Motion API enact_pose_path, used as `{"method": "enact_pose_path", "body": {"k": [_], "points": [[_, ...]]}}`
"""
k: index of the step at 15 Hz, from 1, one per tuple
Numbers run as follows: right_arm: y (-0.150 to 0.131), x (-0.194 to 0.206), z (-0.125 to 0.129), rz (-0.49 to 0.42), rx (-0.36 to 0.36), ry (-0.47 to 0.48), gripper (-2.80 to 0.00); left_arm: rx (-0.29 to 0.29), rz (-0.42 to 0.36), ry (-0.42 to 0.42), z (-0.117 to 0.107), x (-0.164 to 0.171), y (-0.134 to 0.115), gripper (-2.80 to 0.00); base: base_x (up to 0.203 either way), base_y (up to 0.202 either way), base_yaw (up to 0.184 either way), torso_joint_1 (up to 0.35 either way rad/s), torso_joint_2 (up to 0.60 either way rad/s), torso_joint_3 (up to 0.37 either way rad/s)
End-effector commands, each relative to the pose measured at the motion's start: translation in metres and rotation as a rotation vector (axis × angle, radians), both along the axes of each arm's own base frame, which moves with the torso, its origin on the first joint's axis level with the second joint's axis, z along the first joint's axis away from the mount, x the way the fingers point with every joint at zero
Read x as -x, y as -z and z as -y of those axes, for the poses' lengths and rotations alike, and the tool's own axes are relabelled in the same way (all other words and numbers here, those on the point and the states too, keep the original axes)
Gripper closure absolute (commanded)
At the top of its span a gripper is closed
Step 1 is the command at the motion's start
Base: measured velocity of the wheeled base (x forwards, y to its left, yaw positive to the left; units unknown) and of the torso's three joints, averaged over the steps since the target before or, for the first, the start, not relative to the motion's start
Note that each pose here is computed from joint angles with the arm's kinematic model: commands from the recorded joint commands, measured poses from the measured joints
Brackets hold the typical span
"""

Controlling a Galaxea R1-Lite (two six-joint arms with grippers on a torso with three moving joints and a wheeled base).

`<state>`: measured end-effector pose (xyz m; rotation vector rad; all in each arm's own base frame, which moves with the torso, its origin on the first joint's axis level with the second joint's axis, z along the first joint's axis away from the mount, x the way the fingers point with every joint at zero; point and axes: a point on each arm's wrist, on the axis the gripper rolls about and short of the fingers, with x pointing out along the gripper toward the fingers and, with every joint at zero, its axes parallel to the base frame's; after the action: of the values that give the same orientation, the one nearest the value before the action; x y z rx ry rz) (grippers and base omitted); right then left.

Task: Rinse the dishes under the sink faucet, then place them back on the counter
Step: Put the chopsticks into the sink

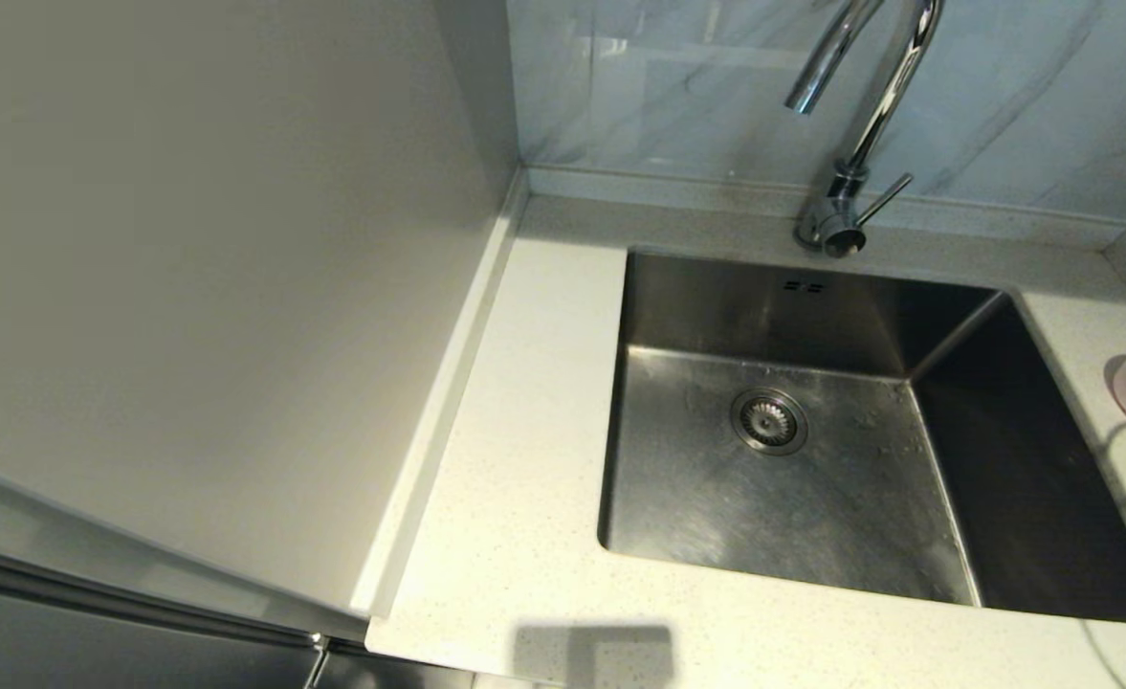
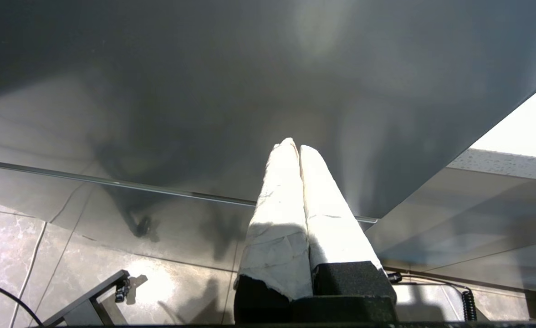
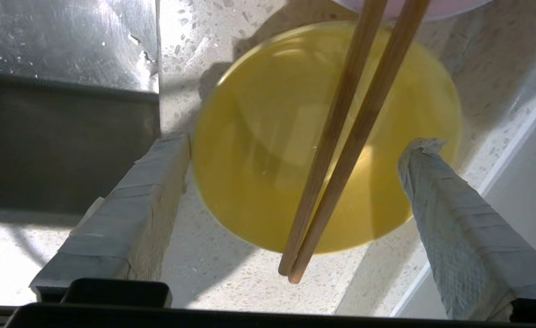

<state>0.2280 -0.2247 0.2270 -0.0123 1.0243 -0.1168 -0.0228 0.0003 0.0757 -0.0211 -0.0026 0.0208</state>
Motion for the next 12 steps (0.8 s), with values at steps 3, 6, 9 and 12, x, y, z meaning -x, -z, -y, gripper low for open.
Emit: {"method": "enact_pose_path", "body": {"k": [3,6,9,12], "points": [[0.0004,-0.0003,0.0004,-0.002,-0.002,-0.002,-2.80,0.000,0.004,-0.001,0.0000,0.0002,0.0000,0.00,0.000,0.000,0.000,0.000,0.00,0.000],[-0.0016,-0.0009,0.0011,0.006,0.001,0.001,-2.80,0.000,0.004,0.000,0.0000,0.0002,0.0000,0.00,0.000,0.000,0.000,0.000,0.00,0.000],[-0.0067,-0.0014,0.0022,0.021,0.014,0.003,-2.80,0.000,0.004,-0.001,0.0000,0.0002,0.0000,0.00,0.000,0.000,0.000,0.000,0.00,0.000],[-0.0080,-0.0022,0.0037,0.025,0.018,0.007,-2.80,0.000,0.004,-0.001,0.0000,0.0002,0.0000,0.00,0.000,0.000,0.000,0.000,0.00,0.000]]}}
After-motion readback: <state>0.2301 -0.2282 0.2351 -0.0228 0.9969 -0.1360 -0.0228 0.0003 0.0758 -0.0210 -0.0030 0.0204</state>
